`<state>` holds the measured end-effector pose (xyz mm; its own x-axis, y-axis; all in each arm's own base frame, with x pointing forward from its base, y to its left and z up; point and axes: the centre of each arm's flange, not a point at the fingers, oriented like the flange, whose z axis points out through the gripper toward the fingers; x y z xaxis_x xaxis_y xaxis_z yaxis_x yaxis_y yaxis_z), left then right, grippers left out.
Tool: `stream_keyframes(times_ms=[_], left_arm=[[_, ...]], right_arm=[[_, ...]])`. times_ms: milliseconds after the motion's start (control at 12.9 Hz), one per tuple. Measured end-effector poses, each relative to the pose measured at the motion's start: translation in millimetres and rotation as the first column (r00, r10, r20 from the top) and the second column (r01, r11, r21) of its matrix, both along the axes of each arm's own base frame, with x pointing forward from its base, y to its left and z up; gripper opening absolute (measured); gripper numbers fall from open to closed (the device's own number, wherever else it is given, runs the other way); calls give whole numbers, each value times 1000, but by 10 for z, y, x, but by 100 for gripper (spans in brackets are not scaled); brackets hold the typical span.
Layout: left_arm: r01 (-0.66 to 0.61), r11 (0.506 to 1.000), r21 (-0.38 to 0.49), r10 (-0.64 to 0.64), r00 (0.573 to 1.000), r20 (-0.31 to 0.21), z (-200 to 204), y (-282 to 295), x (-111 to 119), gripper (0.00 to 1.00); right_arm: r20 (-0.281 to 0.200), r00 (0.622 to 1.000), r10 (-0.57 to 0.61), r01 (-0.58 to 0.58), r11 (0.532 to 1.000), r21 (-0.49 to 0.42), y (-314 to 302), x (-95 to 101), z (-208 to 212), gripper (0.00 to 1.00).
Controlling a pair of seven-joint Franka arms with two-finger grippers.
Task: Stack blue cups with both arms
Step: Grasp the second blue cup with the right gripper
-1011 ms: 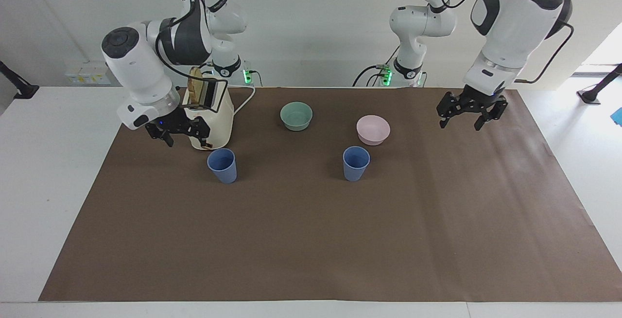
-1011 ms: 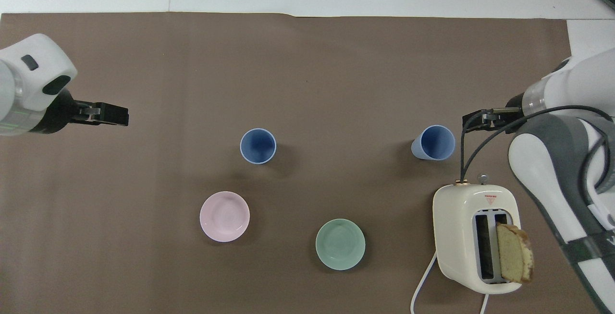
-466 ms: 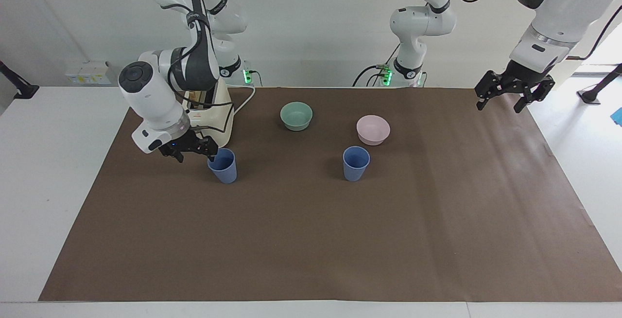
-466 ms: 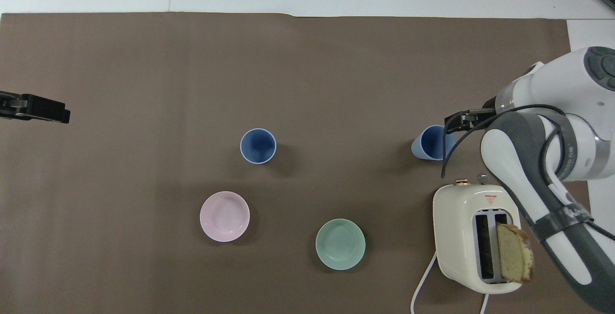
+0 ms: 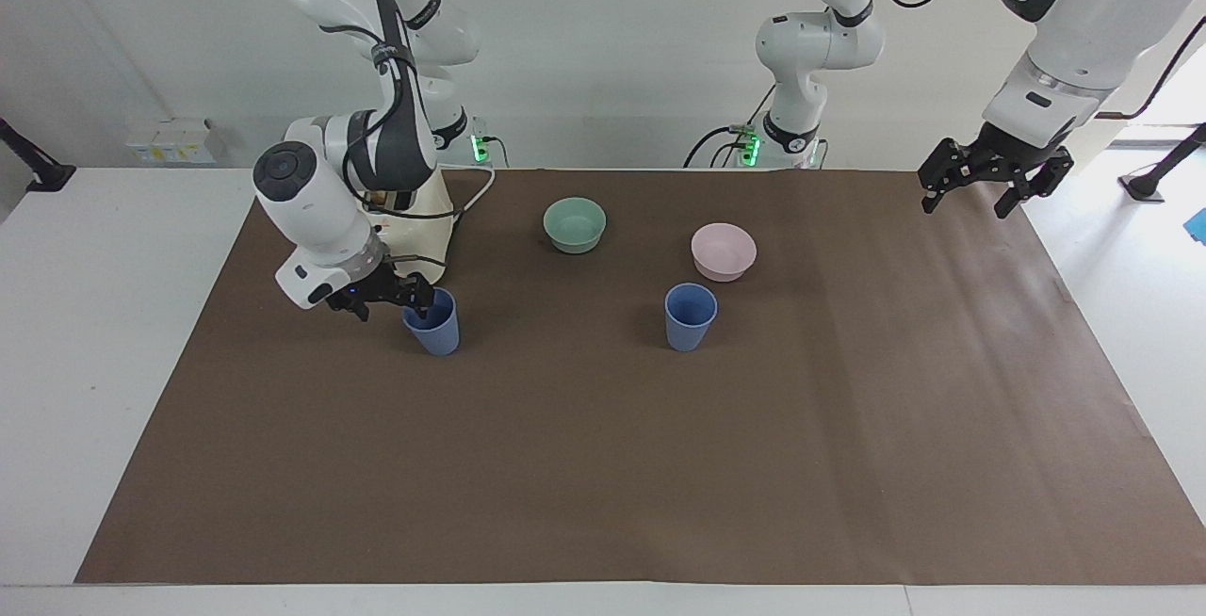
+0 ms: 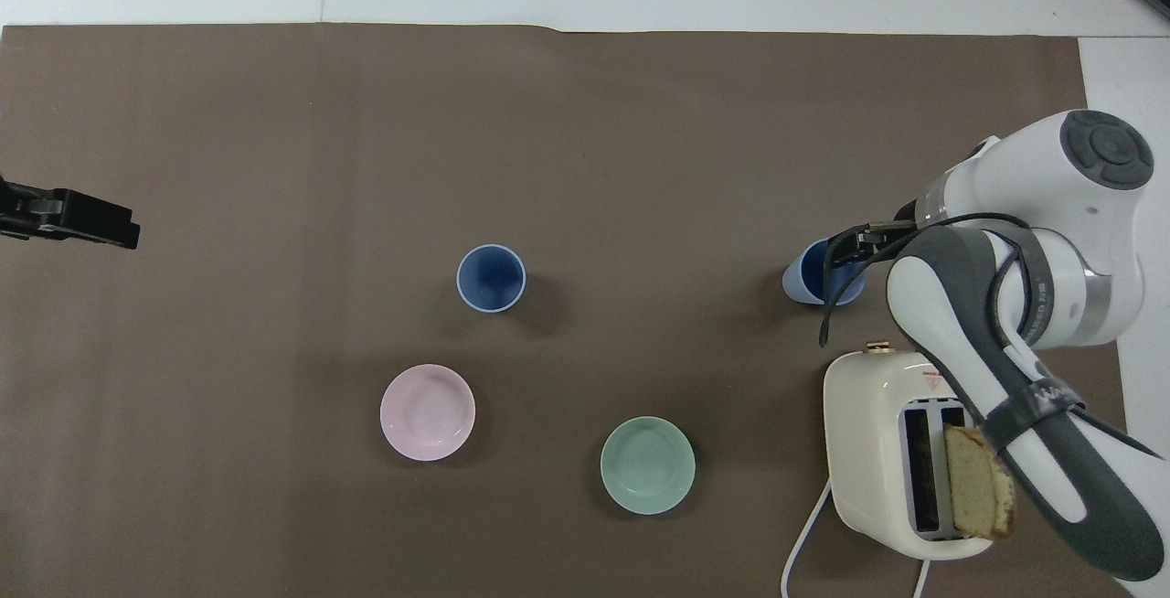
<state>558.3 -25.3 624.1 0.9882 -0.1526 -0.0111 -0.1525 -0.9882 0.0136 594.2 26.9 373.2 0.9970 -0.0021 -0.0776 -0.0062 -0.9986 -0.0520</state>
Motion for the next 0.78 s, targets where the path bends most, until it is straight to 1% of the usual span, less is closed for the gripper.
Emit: stream_keyframes(times_ms=[78,155,233,389,466,544,622,700,777], left_arm=[[0,1000,0,0,1000,-9,10,3,-24,100],[-1,1000,1,1,1000,-13,31,8,-49,100],[-1,1000,1,1,1000,-12,46,9,-61,100],[2,1000,0,-2,1000,-11,54,-5,-66,100],[3,1000,0,-3,1000,-11,54,-12,-66,100],[4,1000,0,-4,1000,-10,58,-14,-68,100],[3,1000,0,-3,1000,-7,71,-11,-74,100],[2,1000,0,-2,1000,-4,90,-5,-83,100],[2,1000,0,-2,1000,0,107,-2,-93,100]], right_arm=[[-7,1000,3,-3,1000,0,16,-1,-42,94],[-13,1000,9,-9,1000,1,53,-4,-77,93],[-15,1000,16,-16,1000,1,92,-7,-91,81],[-16,1000,22,-22,1000,1,128,-10,-95,53],[-16,1000,22,-22,1000,1,129,-10,-95,43],[-16,1000,22,-22,1000,1,132,-10,-95,31],[-16,1000,24,-24,1000,1,141,-10,-93,21],[-14,1000,26,-26,1000,2,155,-5,-84,9],[-7,999,32,-32,999,4,194,8,-58,4]])
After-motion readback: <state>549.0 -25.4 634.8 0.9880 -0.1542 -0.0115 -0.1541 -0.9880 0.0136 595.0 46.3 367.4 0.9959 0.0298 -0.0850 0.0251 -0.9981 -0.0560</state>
